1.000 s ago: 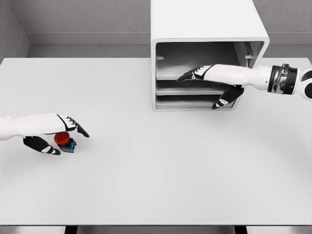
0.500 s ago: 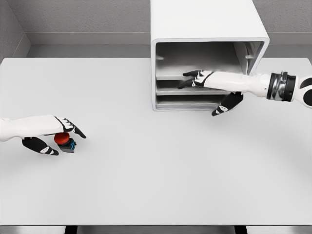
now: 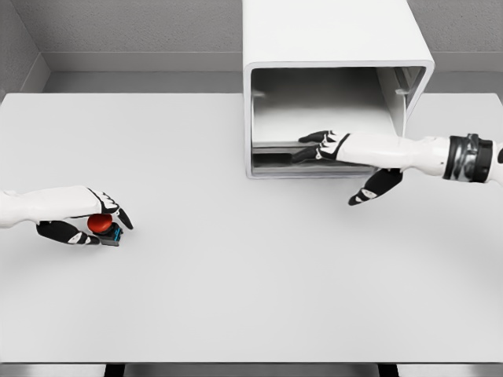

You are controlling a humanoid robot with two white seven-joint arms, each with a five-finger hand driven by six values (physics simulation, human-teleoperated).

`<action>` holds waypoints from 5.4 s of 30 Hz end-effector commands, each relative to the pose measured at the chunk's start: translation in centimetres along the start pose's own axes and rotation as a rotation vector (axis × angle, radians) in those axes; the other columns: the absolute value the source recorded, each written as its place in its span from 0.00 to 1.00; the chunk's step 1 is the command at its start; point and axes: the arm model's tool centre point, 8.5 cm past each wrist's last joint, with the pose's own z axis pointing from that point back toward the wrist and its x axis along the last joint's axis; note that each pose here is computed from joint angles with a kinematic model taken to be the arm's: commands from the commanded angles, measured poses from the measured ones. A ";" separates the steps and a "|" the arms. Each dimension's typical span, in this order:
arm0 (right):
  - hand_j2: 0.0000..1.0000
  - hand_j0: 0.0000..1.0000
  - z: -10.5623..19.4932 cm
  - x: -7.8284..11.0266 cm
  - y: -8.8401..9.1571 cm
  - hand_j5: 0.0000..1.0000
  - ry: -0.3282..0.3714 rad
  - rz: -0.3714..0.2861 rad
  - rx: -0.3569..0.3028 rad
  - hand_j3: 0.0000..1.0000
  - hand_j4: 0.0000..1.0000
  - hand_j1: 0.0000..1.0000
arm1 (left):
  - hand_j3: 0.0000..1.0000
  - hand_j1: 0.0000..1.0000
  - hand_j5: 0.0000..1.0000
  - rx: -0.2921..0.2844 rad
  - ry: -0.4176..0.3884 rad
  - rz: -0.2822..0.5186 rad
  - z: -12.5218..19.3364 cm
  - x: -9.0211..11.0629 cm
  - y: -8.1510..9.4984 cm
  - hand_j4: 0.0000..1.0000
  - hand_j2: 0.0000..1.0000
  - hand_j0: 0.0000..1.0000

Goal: Slide open multi-storey tabletop storage cabinets and put open load switch and slide close multi-storey tabletop storage cabinets

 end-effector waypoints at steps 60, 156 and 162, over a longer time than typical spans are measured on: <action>1.00 1.00 5.6 3.5 -0.6 1.00 0.020 0.053 -0.058 1.00 1.00 1.00 | 0.43 0.43 0.43 0.200 -0.158 -0.182 -3.7 4.6 10.9 0.43 0.43 0.43; 1.00 1.00 5.6 3.3 0.4 1.00 0.021 0.026 -0.063 1.00 1.00 1.00 | 0.43 0.43 0.43 0.312 -0.399 -0.314 -4.3 12.9 17.0 0.43 0.43 0.43; 1.00 1.00 5.8 3.3 0.3 1.00 0.021 0.021 -0.071 1.00 1.00 1.00 | 0.43 0.43 0.43 0.323 -0.402 -0.338 -4.1 13.4 17.9 0.43 0.43 0.43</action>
